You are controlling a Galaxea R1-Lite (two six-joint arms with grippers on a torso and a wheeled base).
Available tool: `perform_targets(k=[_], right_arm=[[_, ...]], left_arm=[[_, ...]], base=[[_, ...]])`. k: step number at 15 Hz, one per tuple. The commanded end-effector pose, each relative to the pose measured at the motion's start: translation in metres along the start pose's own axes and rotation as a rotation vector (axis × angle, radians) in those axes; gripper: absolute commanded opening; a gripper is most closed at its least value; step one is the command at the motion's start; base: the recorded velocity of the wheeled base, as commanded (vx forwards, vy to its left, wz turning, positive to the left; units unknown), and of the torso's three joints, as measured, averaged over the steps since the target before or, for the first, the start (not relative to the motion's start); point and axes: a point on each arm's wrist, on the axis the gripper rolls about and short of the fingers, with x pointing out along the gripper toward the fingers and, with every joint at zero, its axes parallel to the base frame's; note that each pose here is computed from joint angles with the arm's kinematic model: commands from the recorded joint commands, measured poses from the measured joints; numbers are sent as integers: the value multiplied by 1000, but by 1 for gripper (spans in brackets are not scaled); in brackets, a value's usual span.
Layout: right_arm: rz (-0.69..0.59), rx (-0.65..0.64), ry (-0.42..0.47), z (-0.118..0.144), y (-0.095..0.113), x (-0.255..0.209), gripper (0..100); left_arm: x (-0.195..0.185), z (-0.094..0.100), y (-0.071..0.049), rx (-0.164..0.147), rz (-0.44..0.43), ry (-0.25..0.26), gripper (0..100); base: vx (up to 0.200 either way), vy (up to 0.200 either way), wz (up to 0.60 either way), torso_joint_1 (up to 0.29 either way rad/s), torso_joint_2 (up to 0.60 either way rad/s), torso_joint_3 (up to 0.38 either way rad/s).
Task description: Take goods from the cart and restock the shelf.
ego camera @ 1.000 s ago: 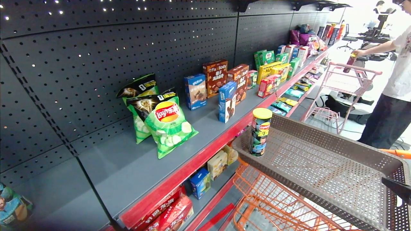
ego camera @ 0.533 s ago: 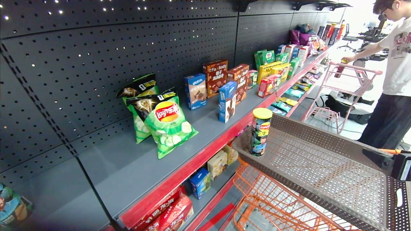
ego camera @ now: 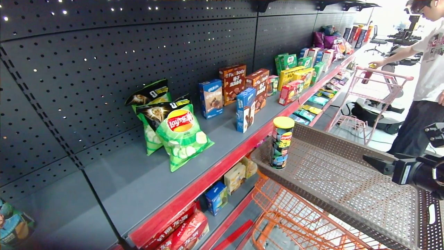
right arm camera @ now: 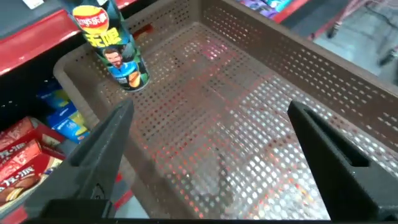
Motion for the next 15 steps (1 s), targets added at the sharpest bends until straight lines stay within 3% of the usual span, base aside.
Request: perform_targets(k=[1,6,11,14,15], right_arm=[[16,8,32,-9,-3,11,100],[16,10,30,-10,-4,14,100],[-40,21,16,-10,-18,13,100],[-32,26,57,-33,-19,11,100],[-85,-10,58,-37,-20,12,100]], left_arm=[[0,0,0,0,1,1,100],[0,0,0,0,1,1,100],[0,0,0,0,1,1,100],[0,0,0,0,1,1,100],[0,0,0,0,1,1,100]], base=[[0,0,600,2,2,2],[0,0,600,6,5,2],[0,0,0,0,0,0],[0,0,0,0,0,0],[0,0,0,0,0,0]])
